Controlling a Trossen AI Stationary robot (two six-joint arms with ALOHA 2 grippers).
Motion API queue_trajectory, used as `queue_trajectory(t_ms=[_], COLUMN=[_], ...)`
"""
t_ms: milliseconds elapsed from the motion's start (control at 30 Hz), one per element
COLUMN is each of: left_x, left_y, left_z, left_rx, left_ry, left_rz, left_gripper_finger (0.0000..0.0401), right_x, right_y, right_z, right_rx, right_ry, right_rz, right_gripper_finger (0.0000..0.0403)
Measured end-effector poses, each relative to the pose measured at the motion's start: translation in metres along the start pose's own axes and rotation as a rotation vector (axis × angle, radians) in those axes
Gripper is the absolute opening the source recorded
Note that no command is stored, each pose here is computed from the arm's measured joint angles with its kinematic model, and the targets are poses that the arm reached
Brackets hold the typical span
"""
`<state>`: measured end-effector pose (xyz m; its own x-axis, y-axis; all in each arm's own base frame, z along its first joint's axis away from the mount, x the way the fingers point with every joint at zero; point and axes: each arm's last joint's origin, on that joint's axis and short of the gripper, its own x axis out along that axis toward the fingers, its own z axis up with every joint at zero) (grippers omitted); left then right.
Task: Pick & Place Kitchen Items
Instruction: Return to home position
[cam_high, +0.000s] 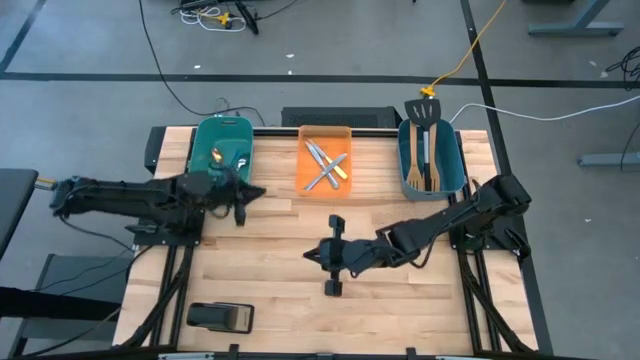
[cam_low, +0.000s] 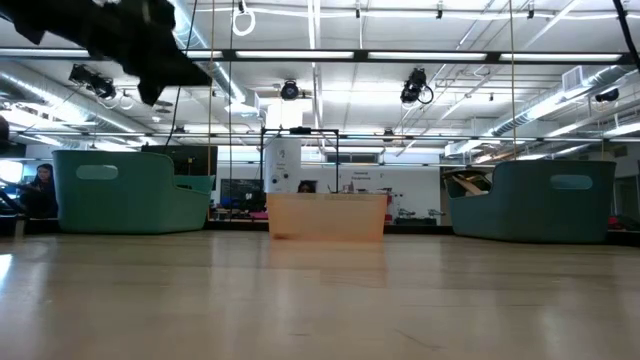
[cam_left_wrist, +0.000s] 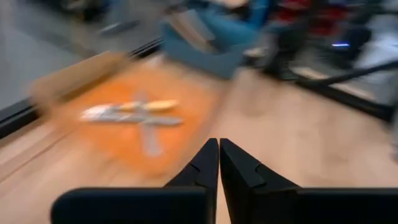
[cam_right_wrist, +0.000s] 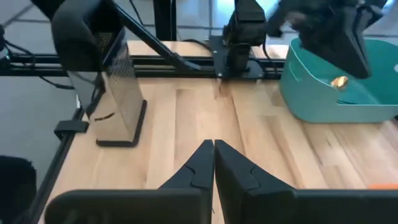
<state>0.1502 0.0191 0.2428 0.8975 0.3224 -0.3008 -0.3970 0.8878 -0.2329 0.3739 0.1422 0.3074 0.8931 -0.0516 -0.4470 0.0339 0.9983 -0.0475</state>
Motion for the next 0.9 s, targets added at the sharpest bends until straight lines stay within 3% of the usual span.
queue_trajectory(t_ms=[133,367,500,633,900], left_x=[-0.009,-0.03,-0.041,-0.044,-0.036], left_y=[-0.027,-0.058,-0.069,-0.072,-0.062], left_z=[-0.003,-0.017,-0.023,-0.038,-0.078], left_rx=[0.101,0.266,0.373,0.432,0.402], left_ry=[-0.048,-0.076,-0.081,-0.082,-0.169], left_rz=[-0.125,-0.176,-0.258,-0.325,-0.428], left_gripper_finger=[0.0006,0.0016,0.0011,0.0007,0.0021], right_x=[0.0,-0.022,-0.041,-0.051,-0.07], right_y=[0.007,0.004,-0.004,-0.012,-0.03], right_z=[-0.012,-0.025,-0.037,-0.056,-0.094], right_rx=[0.036,0.087,0.116,0.135,0.164], right_ry=[-0.079,-0.233,-0.344,-0.421,-0.558], right_rz=[-0.012,0.0,-0.019,-0.015,-0.023], right_gripper_finger=[0.0021,0.0021,0.0021,0.0021,0.0021])
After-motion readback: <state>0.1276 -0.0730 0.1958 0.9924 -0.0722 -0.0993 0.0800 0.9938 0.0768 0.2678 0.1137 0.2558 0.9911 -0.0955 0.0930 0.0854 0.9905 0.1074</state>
